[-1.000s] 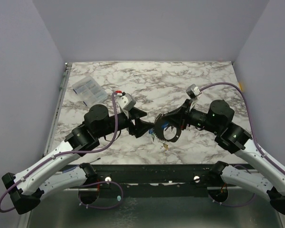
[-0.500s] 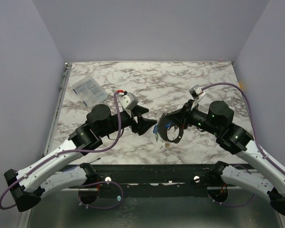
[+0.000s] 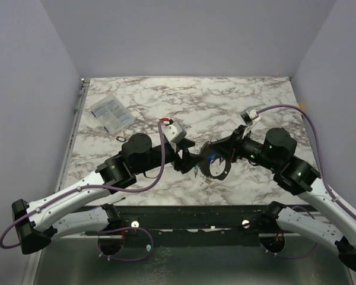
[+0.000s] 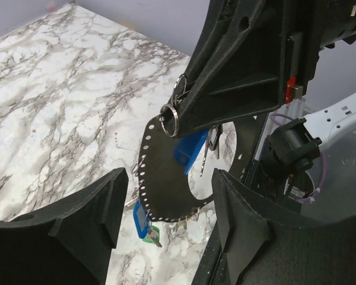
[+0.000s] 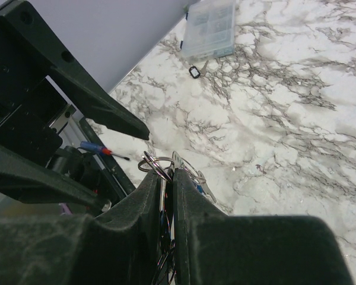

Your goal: Put the keys on the keyring

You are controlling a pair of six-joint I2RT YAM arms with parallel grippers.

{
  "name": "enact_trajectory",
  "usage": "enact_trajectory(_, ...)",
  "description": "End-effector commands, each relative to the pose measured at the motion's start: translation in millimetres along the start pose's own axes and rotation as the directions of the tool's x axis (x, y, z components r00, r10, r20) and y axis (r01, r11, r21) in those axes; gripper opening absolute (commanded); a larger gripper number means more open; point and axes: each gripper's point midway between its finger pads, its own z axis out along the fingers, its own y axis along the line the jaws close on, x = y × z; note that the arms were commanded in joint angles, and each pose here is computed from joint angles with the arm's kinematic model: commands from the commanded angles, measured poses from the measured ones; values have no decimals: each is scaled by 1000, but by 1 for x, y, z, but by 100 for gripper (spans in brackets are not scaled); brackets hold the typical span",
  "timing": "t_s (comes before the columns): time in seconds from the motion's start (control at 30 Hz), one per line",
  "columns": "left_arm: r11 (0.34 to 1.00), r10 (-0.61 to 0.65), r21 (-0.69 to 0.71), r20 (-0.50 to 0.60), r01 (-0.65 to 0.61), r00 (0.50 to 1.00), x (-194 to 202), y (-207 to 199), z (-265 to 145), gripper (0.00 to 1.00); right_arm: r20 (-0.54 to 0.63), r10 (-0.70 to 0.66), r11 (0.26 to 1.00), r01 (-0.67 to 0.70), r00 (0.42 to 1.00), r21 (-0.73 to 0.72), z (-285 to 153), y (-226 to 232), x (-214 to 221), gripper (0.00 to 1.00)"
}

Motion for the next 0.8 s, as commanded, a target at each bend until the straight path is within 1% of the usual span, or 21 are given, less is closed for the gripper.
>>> enact_trajectory(0.0,999,33,-8,54,-32,998,-20,-7,6,64,16,-1,1000,1,1000,-19,-1,6,-6,1)
enact_trajectory(0.07,999,38,-9,51,-37,998,-19,-9,8,63,8,0,1000,0,1000,-21,0,6,-4,1)
enact_trajectory(0.17,999,47,-20,78,-45,996,-27,-9,11,60,-5,-1,999,1,1000,-38,0,8,-1,1)
enact_trajectory(0.43,995,55,-94,108,-45,993,-33,3,13,51,-25,-13,996,11,1000,-91,0,16,4,1)
enact_trajectory(0.77,996,48,-86,112,-38,993,-32,2,18,50,-39,-21,991,16,999,-131,0,23,7,1)
